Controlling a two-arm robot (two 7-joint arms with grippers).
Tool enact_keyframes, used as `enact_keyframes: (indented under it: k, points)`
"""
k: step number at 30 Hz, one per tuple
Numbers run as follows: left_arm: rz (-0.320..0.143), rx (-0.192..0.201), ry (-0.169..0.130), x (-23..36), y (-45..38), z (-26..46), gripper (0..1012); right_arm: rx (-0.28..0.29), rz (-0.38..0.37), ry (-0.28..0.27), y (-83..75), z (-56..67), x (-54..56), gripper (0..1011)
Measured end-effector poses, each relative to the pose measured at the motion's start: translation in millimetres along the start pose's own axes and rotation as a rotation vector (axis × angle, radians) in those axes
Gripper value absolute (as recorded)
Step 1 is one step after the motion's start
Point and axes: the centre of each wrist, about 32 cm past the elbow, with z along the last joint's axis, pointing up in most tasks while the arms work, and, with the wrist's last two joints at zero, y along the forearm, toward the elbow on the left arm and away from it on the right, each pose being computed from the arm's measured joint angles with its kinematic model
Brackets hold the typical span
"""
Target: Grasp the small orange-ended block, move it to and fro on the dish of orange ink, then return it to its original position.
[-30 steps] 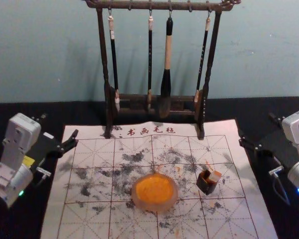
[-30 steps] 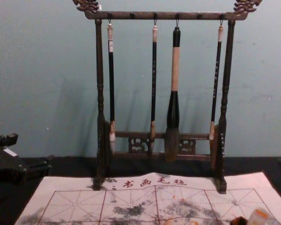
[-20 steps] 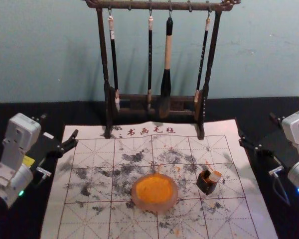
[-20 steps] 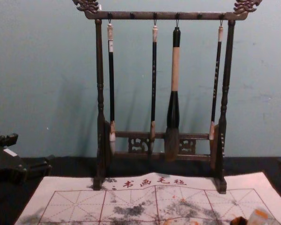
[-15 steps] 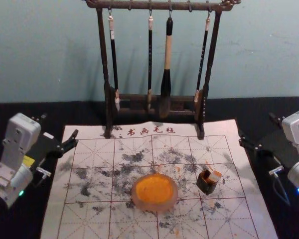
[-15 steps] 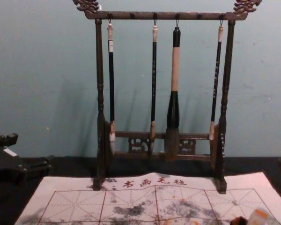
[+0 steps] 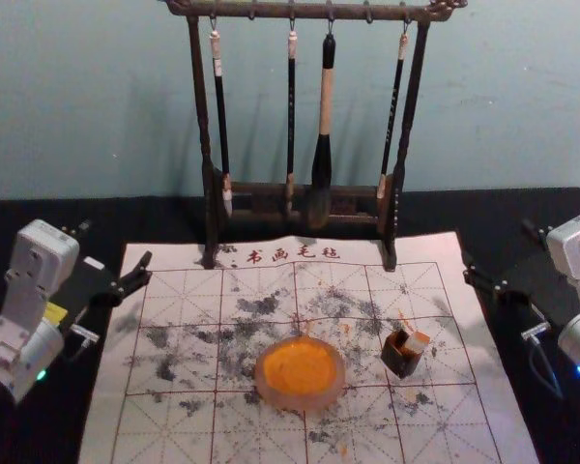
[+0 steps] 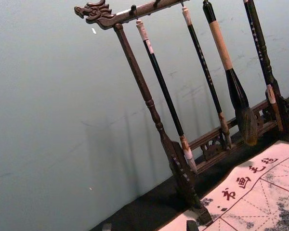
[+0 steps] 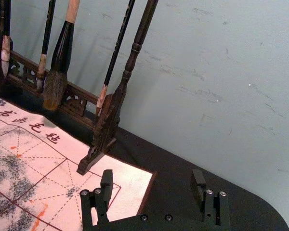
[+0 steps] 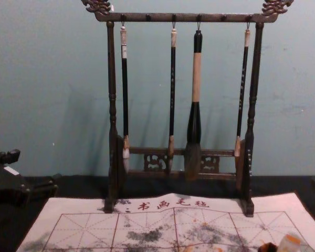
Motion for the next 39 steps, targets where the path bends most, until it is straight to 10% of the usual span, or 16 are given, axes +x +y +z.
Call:
enact_keyframes:
  k: [31, 39]
  points:
    - [0.000, 0.000, 0.000, 0.0, 0.0, 0.0, 1001, 0.009, -0.011, 0.004, -1.1, 1.4, 1.6, 1000]
    - [0.000, 0.000, 0.000, 0.0, 0.0, 0.0, 1001, 0.039, 0.026, 0.103, -14.6, 9.6, 9.3, 1000]
